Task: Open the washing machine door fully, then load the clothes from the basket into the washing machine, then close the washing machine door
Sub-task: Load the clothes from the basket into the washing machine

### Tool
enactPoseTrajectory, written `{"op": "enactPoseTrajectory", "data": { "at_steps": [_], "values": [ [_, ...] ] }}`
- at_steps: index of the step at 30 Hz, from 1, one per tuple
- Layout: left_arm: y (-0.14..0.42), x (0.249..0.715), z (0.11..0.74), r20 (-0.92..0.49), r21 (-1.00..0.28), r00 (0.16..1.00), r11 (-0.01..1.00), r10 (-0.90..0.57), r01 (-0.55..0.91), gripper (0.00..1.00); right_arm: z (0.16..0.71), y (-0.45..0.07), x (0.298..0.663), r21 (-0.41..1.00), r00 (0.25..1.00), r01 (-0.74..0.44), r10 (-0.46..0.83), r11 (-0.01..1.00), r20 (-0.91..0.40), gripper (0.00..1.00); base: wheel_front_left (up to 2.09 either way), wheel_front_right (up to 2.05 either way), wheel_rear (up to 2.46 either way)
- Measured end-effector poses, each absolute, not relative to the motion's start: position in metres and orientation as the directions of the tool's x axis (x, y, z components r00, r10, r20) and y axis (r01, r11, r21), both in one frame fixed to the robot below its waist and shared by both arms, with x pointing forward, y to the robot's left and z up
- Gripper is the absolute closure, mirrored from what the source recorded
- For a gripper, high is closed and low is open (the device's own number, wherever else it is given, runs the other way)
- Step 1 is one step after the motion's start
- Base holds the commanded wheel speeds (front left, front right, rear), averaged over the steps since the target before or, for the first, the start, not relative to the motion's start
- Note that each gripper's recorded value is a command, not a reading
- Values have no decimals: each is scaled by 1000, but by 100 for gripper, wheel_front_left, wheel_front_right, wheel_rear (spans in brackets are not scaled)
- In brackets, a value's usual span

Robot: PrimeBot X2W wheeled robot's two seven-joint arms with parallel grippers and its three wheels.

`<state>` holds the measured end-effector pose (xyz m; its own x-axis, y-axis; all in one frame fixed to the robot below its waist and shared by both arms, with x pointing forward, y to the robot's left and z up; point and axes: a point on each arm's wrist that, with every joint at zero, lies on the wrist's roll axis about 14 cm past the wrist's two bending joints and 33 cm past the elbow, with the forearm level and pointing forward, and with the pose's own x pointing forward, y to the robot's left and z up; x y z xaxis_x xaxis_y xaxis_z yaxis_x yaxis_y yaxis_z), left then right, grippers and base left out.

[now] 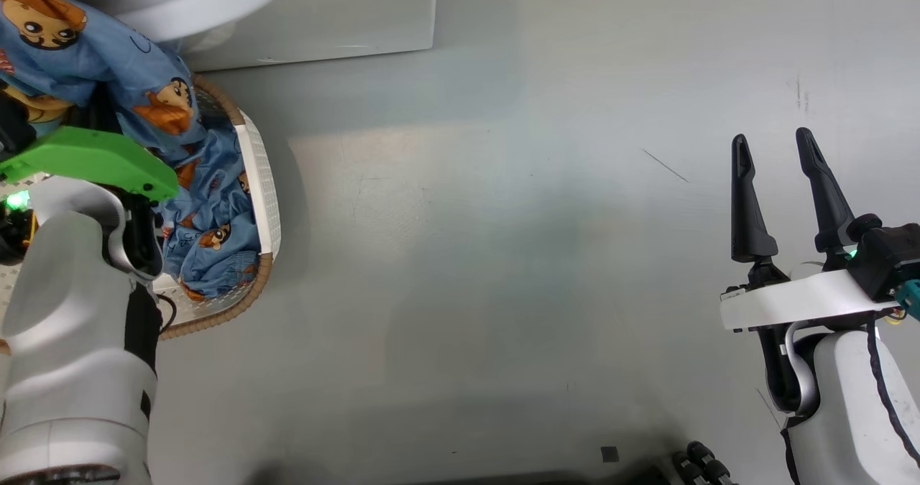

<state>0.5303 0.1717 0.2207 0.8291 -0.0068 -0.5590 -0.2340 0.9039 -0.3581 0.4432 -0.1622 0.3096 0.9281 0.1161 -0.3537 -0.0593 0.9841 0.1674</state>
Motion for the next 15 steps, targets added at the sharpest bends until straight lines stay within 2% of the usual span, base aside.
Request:
{"op": "enactPoseTrajectory", "data": {
  "at_steps": [9, 15],
  "values": [
    [171, 501, 232, -564, -326, 825, 927, -35, -184, 100, 324, -155, 447, 178, 938, -81, 135, 981, -319, 0, 0, 0, 0],
    [183, 510, 263, -488, -314, 873, 937, -25, -149, 100, 335, -150, 449, 184, 944, -95, 147, 978, -294, 0, 0, 0, 0]
  ]
}}
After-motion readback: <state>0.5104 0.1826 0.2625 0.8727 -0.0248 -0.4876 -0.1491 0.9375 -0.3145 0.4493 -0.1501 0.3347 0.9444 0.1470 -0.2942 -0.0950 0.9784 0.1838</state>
